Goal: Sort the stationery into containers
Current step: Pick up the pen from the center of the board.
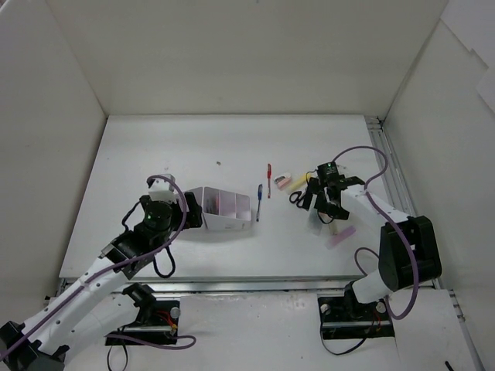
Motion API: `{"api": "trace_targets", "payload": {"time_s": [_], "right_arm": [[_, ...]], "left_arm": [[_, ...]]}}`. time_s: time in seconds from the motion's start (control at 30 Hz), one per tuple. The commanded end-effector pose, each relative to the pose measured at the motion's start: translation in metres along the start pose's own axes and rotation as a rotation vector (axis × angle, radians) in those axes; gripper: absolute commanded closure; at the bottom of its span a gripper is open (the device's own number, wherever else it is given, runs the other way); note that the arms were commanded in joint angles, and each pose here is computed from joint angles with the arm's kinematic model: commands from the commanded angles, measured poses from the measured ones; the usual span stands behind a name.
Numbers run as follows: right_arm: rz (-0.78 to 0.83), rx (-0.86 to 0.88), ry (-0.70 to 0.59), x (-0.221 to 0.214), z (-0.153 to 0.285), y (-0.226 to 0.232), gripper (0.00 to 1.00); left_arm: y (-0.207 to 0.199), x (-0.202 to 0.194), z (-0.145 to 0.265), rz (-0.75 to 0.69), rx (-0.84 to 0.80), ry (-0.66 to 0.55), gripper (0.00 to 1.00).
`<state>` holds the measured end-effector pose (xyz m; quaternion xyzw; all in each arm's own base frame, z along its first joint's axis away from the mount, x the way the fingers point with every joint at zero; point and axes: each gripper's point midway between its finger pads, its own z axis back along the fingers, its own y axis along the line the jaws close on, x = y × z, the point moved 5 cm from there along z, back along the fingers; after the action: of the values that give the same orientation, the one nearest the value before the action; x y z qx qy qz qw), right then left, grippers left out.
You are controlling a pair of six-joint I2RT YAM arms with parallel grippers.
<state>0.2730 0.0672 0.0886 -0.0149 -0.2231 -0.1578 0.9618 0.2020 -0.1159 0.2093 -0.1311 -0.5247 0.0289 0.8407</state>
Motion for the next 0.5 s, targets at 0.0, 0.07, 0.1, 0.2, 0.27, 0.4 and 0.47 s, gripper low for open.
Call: {"api": "trace_targets", "payload": {"time_s": [0.0,0.07,0.1,0.2,0.27,0.4,0.47], "right_arm": [[-0.015,0.029,-0.03,0.006,0.009,0.0,0.04],[-0.013,0.021,-0.027,0.005,0.008,-0.002,0.09],[-0.015,0.016,-0.02,0.004,0.006,-0.004,0.13],[-0.018,0.013,-0.009,0.002,0.005,-0.006,0.23],[-0.027,0.009,-0.006,0.002,0.004,-0.009,0.33],[-0.038,-0.003,0.018,-0.004,-0.001,-0.011,0.39],[-0.048,-0.012,0.029,-0.007,-0.004,-0.014,0.43]], "left_arm": [[-0.01,0.018,-0.008,0.017,-0.057,-0.044,0.0],[-0.007,0.019,-0.011,0.022,-0.05,-0.033,0.0],[-0.008,0.017,-0.012,0.02,-0.055,-0.023,0.0],[-0.003,0.017,-0.015,0.032,-0.057,-0.014,0.01],[-0.002,0.017,-0.016,0.039,-0.063,-0.014,0.0],[0.001,0.017,-0.016,0.044,-0.066,-0.012,0.01],[0.004,0.016,-0.016,0.046,-0.06,-0.011,0.01]]}}
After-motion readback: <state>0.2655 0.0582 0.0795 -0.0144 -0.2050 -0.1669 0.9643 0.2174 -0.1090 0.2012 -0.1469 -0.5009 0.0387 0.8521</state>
